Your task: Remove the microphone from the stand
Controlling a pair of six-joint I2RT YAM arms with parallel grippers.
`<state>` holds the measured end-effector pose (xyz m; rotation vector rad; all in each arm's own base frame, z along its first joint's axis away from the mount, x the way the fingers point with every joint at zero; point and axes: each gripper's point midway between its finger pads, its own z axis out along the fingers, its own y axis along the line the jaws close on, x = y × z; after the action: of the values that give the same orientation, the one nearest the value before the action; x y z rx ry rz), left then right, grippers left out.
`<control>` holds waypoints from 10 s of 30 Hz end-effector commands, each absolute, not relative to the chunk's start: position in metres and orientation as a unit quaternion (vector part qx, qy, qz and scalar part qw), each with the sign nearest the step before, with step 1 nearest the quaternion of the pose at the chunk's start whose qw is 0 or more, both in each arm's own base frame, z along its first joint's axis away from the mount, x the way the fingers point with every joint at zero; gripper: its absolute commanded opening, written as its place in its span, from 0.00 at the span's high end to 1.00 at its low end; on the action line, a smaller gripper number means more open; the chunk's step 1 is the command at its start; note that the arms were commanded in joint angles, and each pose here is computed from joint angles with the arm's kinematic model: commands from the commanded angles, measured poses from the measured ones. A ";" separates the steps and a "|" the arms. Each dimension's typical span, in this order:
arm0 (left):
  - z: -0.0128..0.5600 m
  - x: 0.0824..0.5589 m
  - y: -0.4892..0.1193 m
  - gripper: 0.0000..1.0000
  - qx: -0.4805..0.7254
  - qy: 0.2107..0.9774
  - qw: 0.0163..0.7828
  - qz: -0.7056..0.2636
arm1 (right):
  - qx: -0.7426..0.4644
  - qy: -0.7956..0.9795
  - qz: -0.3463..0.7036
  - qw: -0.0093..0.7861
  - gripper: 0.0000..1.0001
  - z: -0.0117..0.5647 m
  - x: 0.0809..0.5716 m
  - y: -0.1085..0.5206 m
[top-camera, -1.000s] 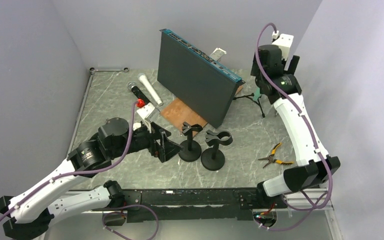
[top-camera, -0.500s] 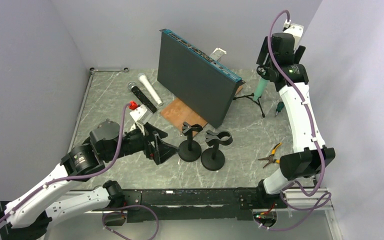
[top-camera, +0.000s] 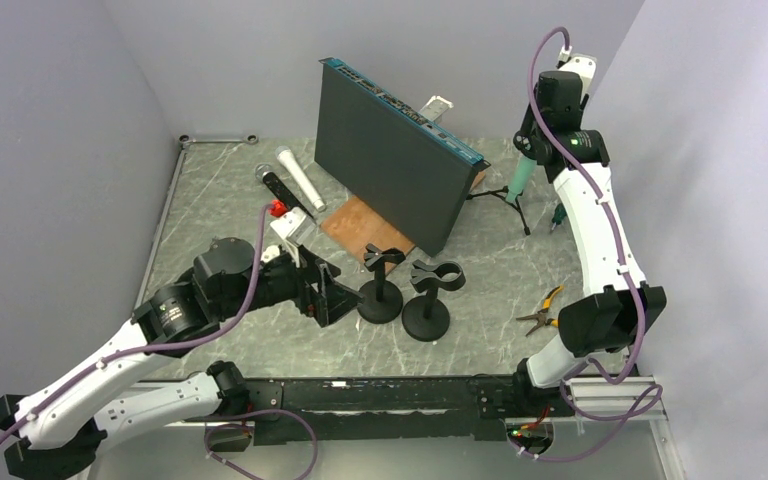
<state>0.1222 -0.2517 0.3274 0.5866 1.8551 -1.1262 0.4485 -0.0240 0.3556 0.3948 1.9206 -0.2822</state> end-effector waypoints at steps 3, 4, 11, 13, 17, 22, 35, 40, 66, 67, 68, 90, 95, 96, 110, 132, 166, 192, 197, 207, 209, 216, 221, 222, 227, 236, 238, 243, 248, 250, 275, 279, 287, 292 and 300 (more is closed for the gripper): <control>0.345 0.123 -0.256 0.01 0.226 0.736 0.436 -0.466 | 0.159 0.790 -0.123 0.579 0.68 0.384 0.451 -0.028; 0.344 0.124 -0.257 0.01 0.225 0.737 0.435 -0.465 | 0.158 0.787 -0.124 0.583 0.72 0.390 0.450 -0.029; 0.340 0.128 -0.265 0.01 0.220 0.743 0.425 -0.468 | 0.145 0.756 -0.120 0.626 0.84 0.442 0.440 -0.030; 0.340 0.129 -0.267 0.01 0.219 0.744 0.423 -0.469 | 0.140 0.744 -0.116 0.643 0.86 0.458 0.437 -0.029; 0.340 0.130 -0.270 0.01 0.216 0.744 0.421 -0.472 | 0.133 0.725 -0.123 0.664 0.91 0.484 0.434 -0.031; 0.336 0.132 -0.272 0.01 0.212 0.748 0.417 -0.470 | 0.131 0.691 -0.117 0.701 0.97 0.530 0.427 -0.031; 0.340 0.147 -0.256 0.01 0.174 0.758 0.453 -0.435 | 0.112 0.616 0.028 0.779 1.00 0.609 0.359 0.005; 0.354 0.154 -0.235 0.01 0.123 0.747 0.491 -0.430 | 0.037 0.597 0.222 0.770 1.00 0.617 0.315 0.070; 0.390 0.163 -0.205 0.04 0.186 0.788 0.501 -0.307 | -0.184 0.652 0.605 0.418 1.00 0.447 0.204 0.333; 0.387 0.163 -0.210 0.06 0.189 0.788 0.496 -0.312 | -0.187 0.655 0.604 0.413 1.00 0.444 0.203 0.335; 0.384 0.163 -0.213 0.07 0.191 0.788 0.492 -0.316 | -0.189 0.658 0.604 0.408 1.00 0.440 0.202 0.338; 0.355 0.172 -0.249 0.91 0.216 0.794 0.462 -0.332 | -0.190 0.678 0.583 0.405 1.00 0.420 0.203 0.354; 0.351 0.177 -0.244 1.00 0.204 0.798 0.470 -0.319 | -0.177 0.693 0.554 0.426 0.68 0.416 0.212 0.346; 0.352 0.177 -0.243 1.00 0.201 0.797 0.472 -0.319 | -0.175 0.696 0.546 0.431 0.59 0.416 0.214 0.344; 0.332 0.212 -0.209 1.00 0.114 0.811 0.471 -0.328 | -0.088 0.720 0.392 0.566 0.00 0.435 0.246 0.266; 0.188 0.376 -0.051 1.00 -0.338 0.818 0.347 -0.309 | -0.108 0.683 0.407 0.597 0.00 0.463 0.232 0.255; 0.090 0.492 -0.018 0.75 -0.344 0.840 0.293 -0.300 | -0.048 0.717 0.343 0.604 0.00 0.449 0.240 0.220; 0.135 0.483 -0.023 0.29 -0.328 0.814 0.313 -0.364 | -0.010 0.761 0.206 0.615 0.00 0.426 0.262 0.181; 0.187 0.474 -0.030 0.25 -0.281 0.801 0.363 -0.383 | 0.019 0.779 0.049 0.625 0.00 0.418 0.281 0.135; 0.284 0.444 -0.083 0.21 -0.110 0.787 0.461 -0.396 | 0.109 0.771 -0.057 0.624 0.00 0.429 0.334 0.036; 0.304 0.436 -0.094 0.20 -0.071 0.780 0.481 -0.394 | 0.147 0.773 -0.073 0.612 0.00 0.428 0.343 0.011; 0.347 0.407 -0.121 0.13 0.017 0.754 0.527 -0.392 | 0.264 0.770 -0.087 0.575 0.00 0.417 0.363 -0.074; 0.358 0.398 -0.134 0.14 0.047 0.742 0.532 -0.406 | 0.306 0.781 -0.029 0.544 0.00 0.377 0.386 -0.095; 0.359 0.396 -0.138 0.14 0.053 0.740 0.531 -0.410 | 0.312 0.782 -0.018 0.540 0.00 0.368 0.390 -0.097; 0.365 0.385 -0.160 0.14 0.089 0.735 0.528 -0.415 | 0.316 0.771 0.052 0.550 0.00 0.350 0.394 -0.094; 0.372 0.372 -0.177 0.13 0.128 0.735 0.541 -0.388 | 0.327 0.739 0.055 0.587 0.00 0.380 0.375 -0.092; 0.373 0.368 -0.183 0.14 0.138 0.732 0.541 -0.390 | 0.318 0.736 0.067 0.594 0.00 0.388 0.374 -0.086; 0.373 0.361 -0.197 0.14 0.161 0.730 0.540 -0.386 | 0.281 0.733 0.133 0.605 0.03 0.399 0.383 -0.062; 0.370 0.358 -0.204 0.14 0.169 0.731 0.536 -0.388 | 0.277 0.744 0.202 0.573 0.05 0.382 0.403 -0.043; 0.368 0.358 -0.207 0.14 0.173 0.733 0.532 -0.388 | 0.279 0.739 0.216 0.574 0.08 0.381 0.407 -0.040; 0.366 0.354 -0.215 0.15 0.181 0.731 0.525 -0.397 | 0.235 0.780 0.242 0.527 0.16 0.334 0.416 -0.011; 0.366 0.355 -0.214 0.14 0.182 0.731 0.525 -0.396 | 0.248 0.772 0.262 0.523 0.32 0.335 0.418 -0.008; 0.364 0.355 -0.215 0.15 0.182 0.732 0.522 -0.398 | 0.296 0.742 0.304 0.519 0.57 0.343 0.407 0.000; 0.365 0.355 -0.215 0.15 0.182 0.731 0.523 -0.398 | 0.307 0.726 0.321 0.525 0.70 0.359 0.390 0.006; 0.367 0.353 -0.216 0.15 0.184 0.728 0.524 -0.401 | 0.327 0.698 0.348 0.534 0.82 0.384 0.349 0.017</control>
<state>0.3570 -0.2135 0.3417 0.3945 1.8198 -0.9622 0.3680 0.0109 0.3408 0.8152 1.7883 0.7749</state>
